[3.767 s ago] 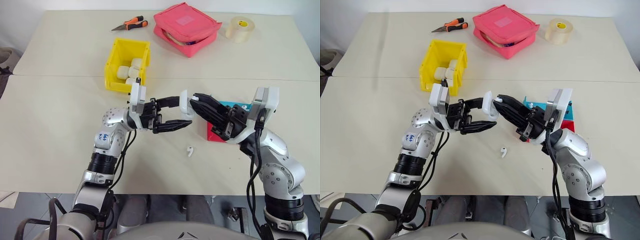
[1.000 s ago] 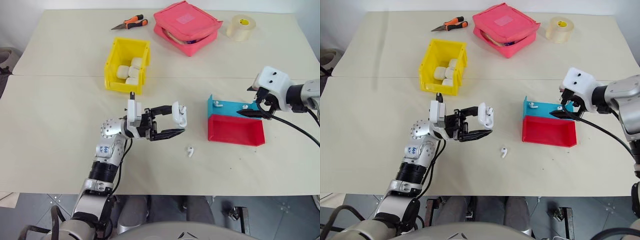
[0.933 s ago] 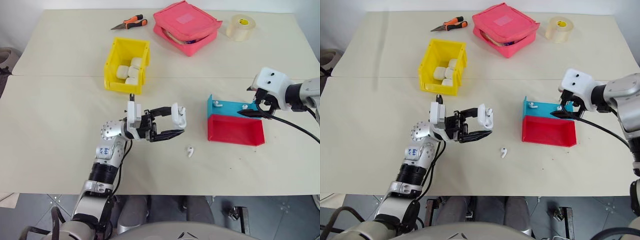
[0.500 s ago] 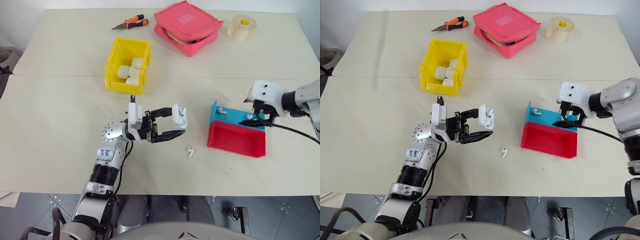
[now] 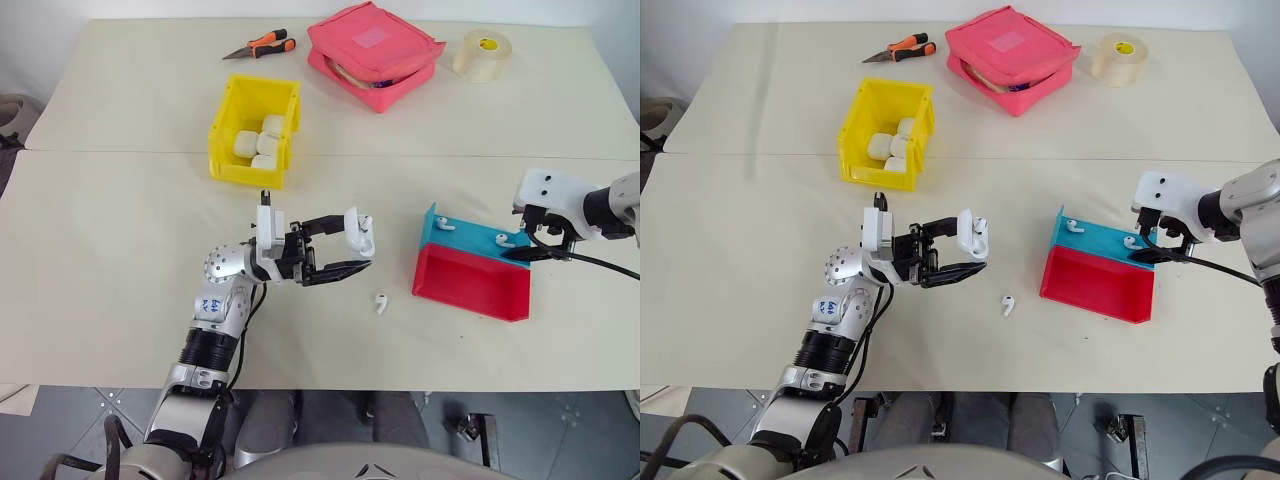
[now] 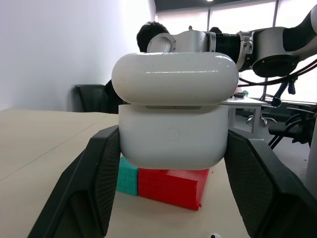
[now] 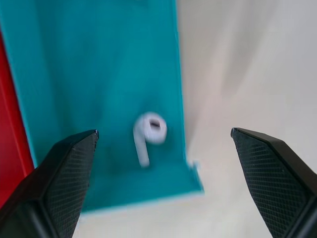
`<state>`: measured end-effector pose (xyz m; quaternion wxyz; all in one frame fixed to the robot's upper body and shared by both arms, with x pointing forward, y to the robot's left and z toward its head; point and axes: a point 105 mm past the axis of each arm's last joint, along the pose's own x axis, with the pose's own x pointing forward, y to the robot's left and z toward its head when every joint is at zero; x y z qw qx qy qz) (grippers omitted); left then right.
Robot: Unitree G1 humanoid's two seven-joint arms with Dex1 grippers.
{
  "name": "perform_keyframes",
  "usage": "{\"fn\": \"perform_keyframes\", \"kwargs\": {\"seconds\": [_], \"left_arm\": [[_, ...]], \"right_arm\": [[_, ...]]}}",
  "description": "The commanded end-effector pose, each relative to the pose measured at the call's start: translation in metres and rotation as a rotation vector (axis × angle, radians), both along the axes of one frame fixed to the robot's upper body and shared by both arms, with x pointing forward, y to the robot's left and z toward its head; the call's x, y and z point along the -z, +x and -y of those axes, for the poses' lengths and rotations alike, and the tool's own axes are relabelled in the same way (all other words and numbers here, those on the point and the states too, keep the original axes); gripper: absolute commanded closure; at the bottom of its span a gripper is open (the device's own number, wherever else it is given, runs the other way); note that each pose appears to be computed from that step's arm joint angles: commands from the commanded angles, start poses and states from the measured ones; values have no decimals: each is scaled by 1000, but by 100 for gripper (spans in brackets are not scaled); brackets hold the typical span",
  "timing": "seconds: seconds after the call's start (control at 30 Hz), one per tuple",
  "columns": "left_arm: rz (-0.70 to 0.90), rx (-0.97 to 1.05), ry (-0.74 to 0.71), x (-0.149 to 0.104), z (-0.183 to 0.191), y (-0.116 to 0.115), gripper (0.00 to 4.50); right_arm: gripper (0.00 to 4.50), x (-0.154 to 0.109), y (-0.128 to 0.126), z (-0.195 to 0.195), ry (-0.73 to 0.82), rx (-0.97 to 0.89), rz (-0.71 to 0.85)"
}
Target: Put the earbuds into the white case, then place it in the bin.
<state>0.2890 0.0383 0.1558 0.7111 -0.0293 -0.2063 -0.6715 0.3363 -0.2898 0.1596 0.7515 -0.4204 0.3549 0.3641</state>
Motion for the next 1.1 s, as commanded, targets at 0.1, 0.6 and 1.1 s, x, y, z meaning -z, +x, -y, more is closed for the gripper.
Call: {"fn": "perform_keyframes", "kwargs": {"seconds": [0.1, 0.6, 1.1], "left_arm": [[46, 16, -13, -9, 3, -3, 173], [51, 1, -8, -9, -1, -5, 173], [47, -8, -5, -9, -4, -5, 173]], "right_arm": [[1, -5, 0, 4, 7, 17, 13], [226, 3, 3, 1, 22, 7, 2], [226, 9, 4, -1, 25, 5, -16]]}}
